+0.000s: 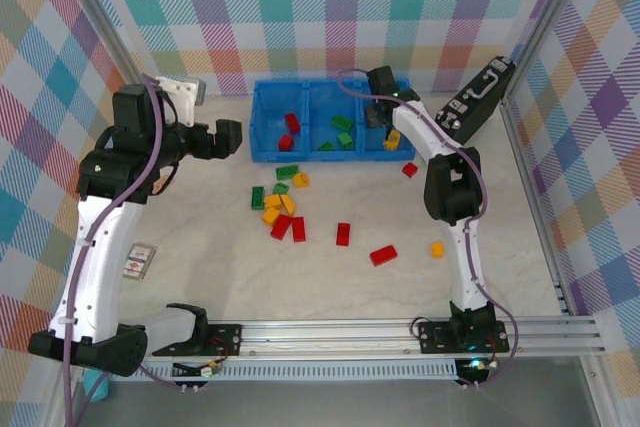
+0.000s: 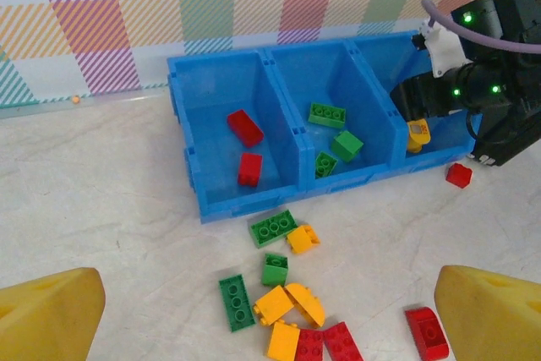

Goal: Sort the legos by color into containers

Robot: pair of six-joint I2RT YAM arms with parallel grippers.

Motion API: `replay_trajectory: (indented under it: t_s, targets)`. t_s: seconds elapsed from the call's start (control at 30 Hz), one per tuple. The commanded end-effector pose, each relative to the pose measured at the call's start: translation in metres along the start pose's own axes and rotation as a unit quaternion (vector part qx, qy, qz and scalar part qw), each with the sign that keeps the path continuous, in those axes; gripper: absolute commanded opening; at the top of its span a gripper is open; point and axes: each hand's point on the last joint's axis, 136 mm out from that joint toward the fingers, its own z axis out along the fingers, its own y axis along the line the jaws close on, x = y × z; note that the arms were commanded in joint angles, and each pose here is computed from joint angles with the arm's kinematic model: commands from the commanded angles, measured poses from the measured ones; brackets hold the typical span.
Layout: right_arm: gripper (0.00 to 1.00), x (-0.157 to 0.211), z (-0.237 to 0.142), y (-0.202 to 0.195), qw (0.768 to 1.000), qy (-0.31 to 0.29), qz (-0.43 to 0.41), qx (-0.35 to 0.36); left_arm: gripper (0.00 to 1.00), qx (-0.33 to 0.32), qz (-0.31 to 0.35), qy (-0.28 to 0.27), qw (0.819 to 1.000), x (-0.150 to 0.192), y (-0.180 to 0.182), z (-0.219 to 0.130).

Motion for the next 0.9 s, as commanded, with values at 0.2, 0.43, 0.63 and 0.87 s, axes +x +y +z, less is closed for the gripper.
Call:
replay_trajectory:
  t_s: [0.2,0.43,0.63,0.87]
  targets:
    - [0.82,-0.014,-0.081,-0.007,0.999,-0.022,0.015,-0.045,1.0,-0.003,0.018,-0.05,0.999,-0.016,-0.005,-0.029]
    - [0.85,0.031,-0.153,-0.032,0.997,-0.01,0.053,-0.046,1.0,0.017,0.017,-0.068,0.997,-0.017,-0.013,-0.044]
    - [0.93,0.14,-0.181,-0.059,0.988,0.095,0.118,-0.021,1.0,0.007,0.025,-0.108,0.994,-0.023,-0.014,-0.073]
    - [0.93,0.25,-0.201,-0.068,0.97,0.14,0.198,-0.03,1.0,0.011,0.025,-0.11,0.994,-0.017,-0.016,-0.081]
